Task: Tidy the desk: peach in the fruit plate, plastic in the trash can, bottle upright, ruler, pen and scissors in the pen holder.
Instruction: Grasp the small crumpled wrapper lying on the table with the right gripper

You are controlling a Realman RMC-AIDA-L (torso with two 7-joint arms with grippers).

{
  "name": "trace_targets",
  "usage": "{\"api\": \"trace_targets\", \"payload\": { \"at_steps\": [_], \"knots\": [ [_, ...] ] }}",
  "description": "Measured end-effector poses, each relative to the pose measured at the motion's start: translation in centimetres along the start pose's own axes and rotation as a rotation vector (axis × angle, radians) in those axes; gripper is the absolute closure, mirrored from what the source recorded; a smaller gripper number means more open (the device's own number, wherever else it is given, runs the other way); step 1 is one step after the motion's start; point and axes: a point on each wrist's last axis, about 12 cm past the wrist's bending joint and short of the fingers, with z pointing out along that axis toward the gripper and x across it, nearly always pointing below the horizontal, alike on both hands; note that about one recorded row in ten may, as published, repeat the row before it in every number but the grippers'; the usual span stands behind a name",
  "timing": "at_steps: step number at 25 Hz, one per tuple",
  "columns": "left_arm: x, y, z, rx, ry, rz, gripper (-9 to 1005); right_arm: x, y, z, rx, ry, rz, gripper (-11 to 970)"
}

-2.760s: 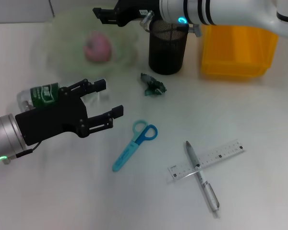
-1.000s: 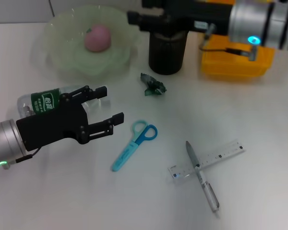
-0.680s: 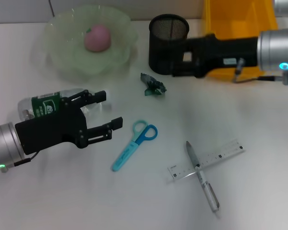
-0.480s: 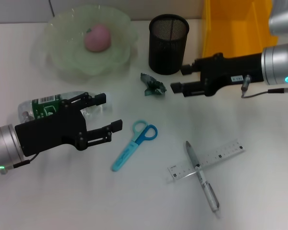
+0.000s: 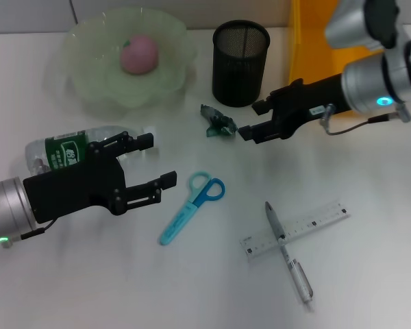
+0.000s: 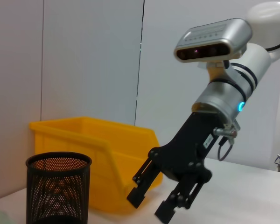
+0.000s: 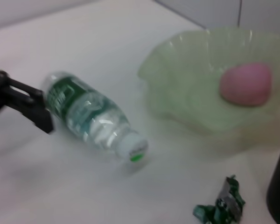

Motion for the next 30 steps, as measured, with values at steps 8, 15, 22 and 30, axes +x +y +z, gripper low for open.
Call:
{"api": "trace_targets", "payload": {
  "at_steps": [8, 15, 22, 30],
  "knots": [
    [0.0, 0.0, 0.0, -0.001, -0.001, 0.004, 288, -2.3, 0.4, 2.1, 0.063, 0.102, -0.031, 323],
    [0.0, 0.0, 0.0, -0.005, -0.003, 0.001, 290, -2.3, 0.2, 3.5, 0.118, 0.116, -0.04, 322],
    [-0.1, 0.0, 0.1, -0.004, -0.006, 0.002, 292, -2.4, 0.7, 4.7, 0.12, 0.116, -0.049, 324],
    [-0.1, 0.1, 0.1, -0.004, -0.004, 0.005, 294, -2.1, 1.2, 5.8, 0.133, 0.118, -0.068, 328]
  ]
}}
